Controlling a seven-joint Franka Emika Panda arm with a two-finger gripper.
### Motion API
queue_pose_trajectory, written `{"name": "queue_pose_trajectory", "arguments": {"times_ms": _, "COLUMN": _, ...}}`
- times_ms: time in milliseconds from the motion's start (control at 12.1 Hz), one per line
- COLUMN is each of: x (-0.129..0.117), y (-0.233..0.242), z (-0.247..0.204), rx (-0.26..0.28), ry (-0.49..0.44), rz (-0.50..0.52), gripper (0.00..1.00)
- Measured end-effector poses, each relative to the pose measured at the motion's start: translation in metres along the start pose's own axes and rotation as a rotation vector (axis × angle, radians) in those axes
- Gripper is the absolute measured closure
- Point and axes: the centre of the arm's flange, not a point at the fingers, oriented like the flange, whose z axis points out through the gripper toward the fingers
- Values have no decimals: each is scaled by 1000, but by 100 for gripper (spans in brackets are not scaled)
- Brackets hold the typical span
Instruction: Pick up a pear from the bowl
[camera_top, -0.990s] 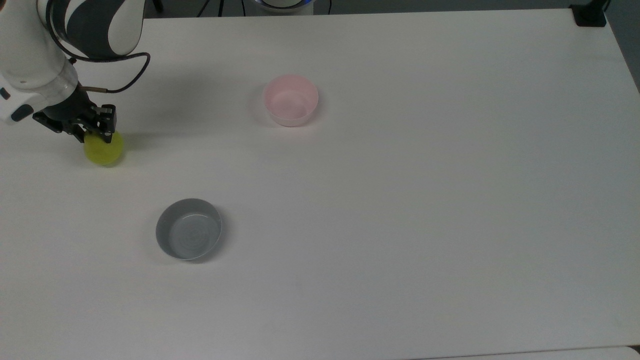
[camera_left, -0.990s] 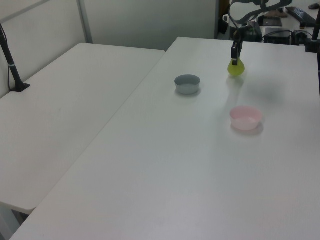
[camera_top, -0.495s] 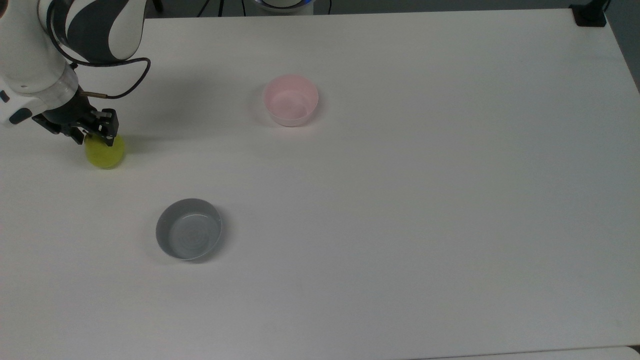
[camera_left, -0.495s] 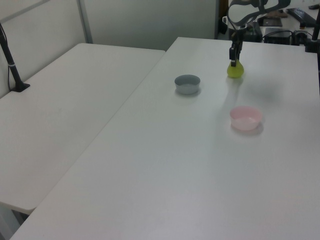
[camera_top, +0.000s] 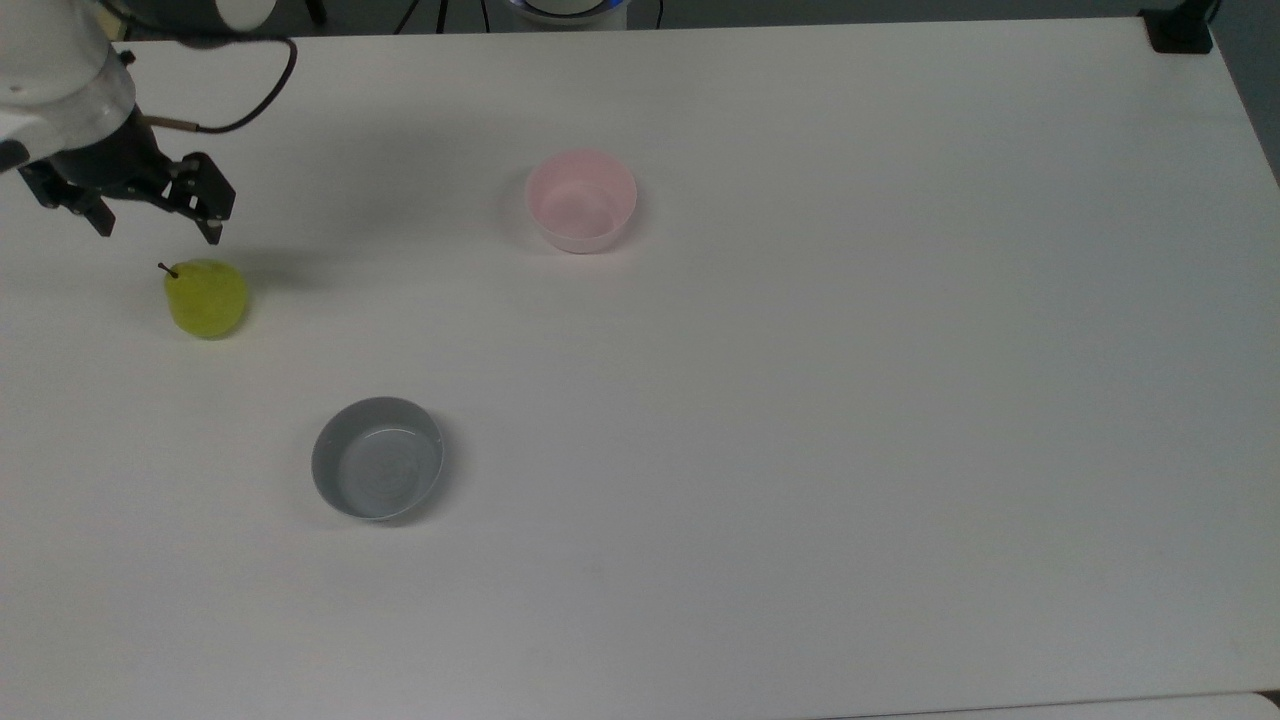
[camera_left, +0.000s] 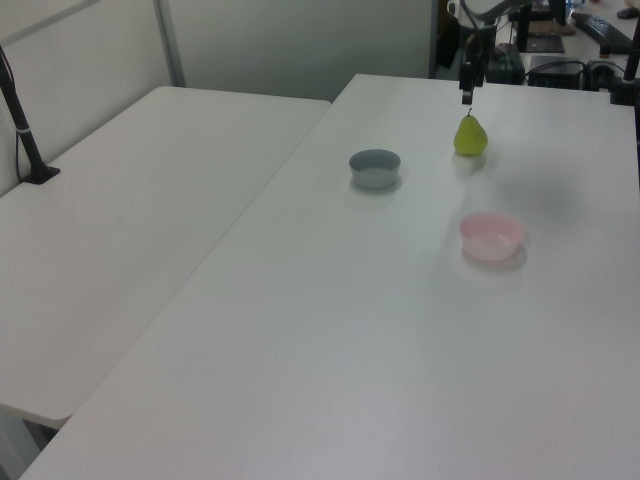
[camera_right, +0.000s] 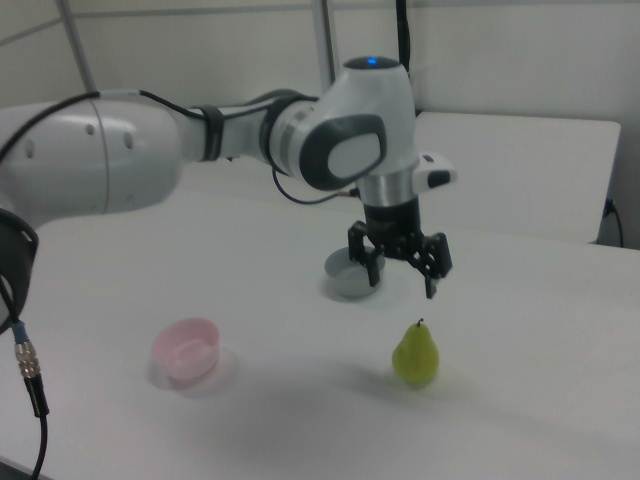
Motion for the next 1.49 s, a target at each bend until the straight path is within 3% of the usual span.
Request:
{"name": "queue_pose_trajectory", "arguments": {"times_ms": 495, "x": -36, "y": -70, "z": -121, "rx": 53, "ry": -35, "rz": 53, "gripper": 0}}
{"name": "queue_pose_trajectory", "arguments": {"times_ms": 990, "x": -81, "y": -161, "z": -211, "rx": 90, "ry": -48, "rz": 96, "gripper": 0}}
{"name": "queue_pose_trajectory", "arguments": {"times_ms": 1238, "x": -90, "y": -192, "z": -214, "rx": 143, "ry": -47, "rz": 62, "gripper": 0}}
{"name": "queue_pose_trajectory", "arguments": {"times_ms": 1485, "x": -75, "y": -204, "z": -198, "rx": 150, "ry": 28, "rz": -29, "gripper": 0}}
